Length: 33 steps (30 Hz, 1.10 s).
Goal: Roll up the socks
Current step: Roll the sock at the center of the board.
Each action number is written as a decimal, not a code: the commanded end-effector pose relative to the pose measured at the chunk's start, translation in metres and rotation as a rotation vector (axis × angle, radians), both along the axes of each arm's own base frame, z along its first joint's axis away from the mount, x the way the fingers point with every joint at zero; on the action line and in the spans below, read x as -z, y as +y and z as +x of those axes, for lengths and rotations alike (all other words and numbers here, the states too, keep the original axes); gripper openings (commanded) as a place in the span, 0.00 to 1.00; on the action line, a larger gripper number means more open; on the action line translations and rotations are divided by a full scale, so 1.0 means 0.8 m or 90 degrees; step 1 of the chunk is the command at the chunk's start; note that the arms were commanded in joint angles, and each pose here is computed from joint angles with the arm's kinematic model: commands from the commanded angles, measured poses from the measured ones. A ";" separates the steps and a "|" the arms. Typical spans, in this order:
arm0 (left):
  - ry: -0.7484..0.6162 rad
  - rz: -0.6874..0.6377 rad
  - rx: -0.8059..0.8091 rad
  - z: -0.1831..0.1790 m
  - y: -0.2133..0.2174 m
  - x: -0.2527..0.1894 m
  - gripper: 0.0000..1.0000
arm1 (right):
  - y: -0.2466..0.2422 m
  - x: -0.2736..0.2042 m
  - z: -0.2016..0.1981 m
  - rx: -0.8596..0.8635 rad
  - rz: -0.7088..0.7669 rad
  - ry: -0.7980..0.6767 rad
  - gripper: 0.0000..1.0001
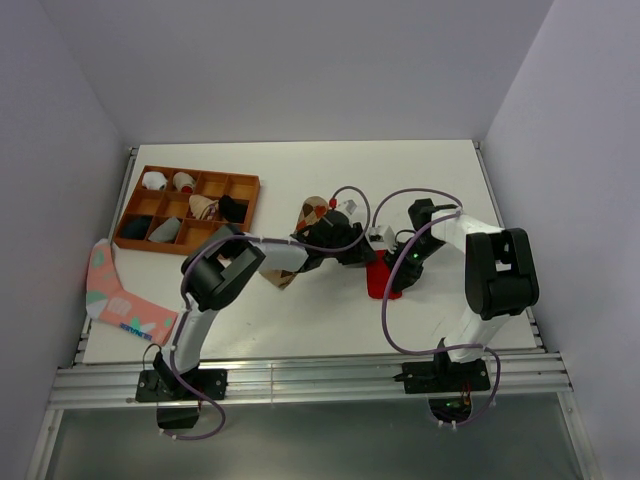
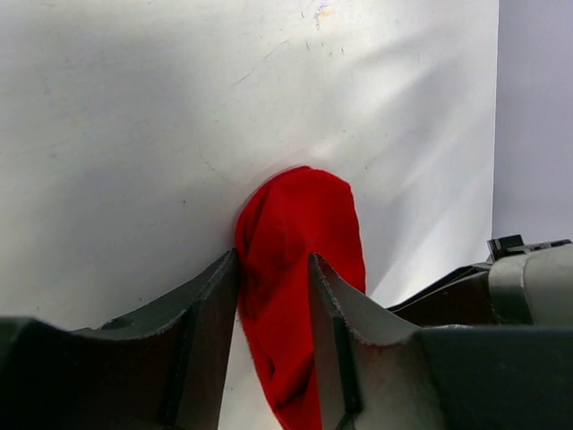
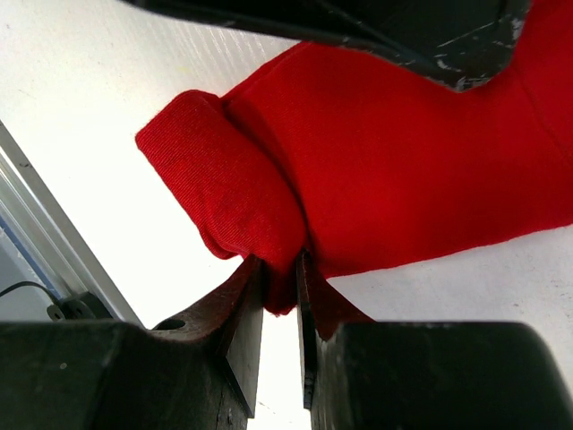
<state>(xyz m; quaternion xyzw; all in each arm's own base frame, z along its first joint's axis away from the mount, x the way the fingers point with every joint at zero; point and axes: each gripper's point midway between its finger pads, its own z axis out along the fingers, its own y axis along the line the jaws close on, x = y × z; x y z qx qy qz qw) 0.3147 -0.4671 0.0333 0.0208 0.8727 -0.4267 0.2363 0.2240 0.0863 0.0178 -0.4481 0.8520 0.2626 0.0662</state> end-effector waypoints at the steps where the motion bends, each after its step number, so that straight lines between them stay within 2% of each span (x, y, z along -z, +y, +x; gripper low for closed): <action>1: 0.051 0.104 0.023 -0.021 0.028 0.067 0.41 | -0.044 0.030 0.030 -0.034 -0.114 -0.075 0.08; 4: 0.071 0.105 0.024 -0.027 0.030 0.078 0.27 | -0.044 0.029 0.029 -0.032 -0.112 -0.072 0.08; 5: 0.075 0.103 0.024 -0.028 0.030 0.081 0.12 | -0.044 0.030 0.030 -0.032 -0.112 -0.073 0.08; 8: 0.084 0.089 0.016 -0.032 0.032 0.083 0.00 | -0.043 0.030 0.028 -0.030 -0.110 -0.067 0.08; 13: 0.096 0.064 -0.046 -0.027 0.063 0.077 0.00 | -0.032 0.021 0.016 -0.042 -0.074 -0.028 0.08; 14: 0.078 0.052 -0.061 -0.019 0.067 0.062 0.00 | -0.032 0.019 0.011 -0.042 -0.074 -0.011 0.08; 19: 0.066 0.050 -0.092 -0.016 0.096 0.043 0.00 | -0.031 0.013 0.020 -0.041 -0.077 0.018 0.08; 28: 0.066 0.053 -0.060 -0.023 0.092 0.059 0.00 | -0.026 0.025 0.034 -0.051 -0.128 0.061 0.09; 33: 0.034 0.058 -0.050 -0.017 0.085 0.053 0.00 | -0.016 0.040 0.034 -0.061 -0.156 0.080 0.08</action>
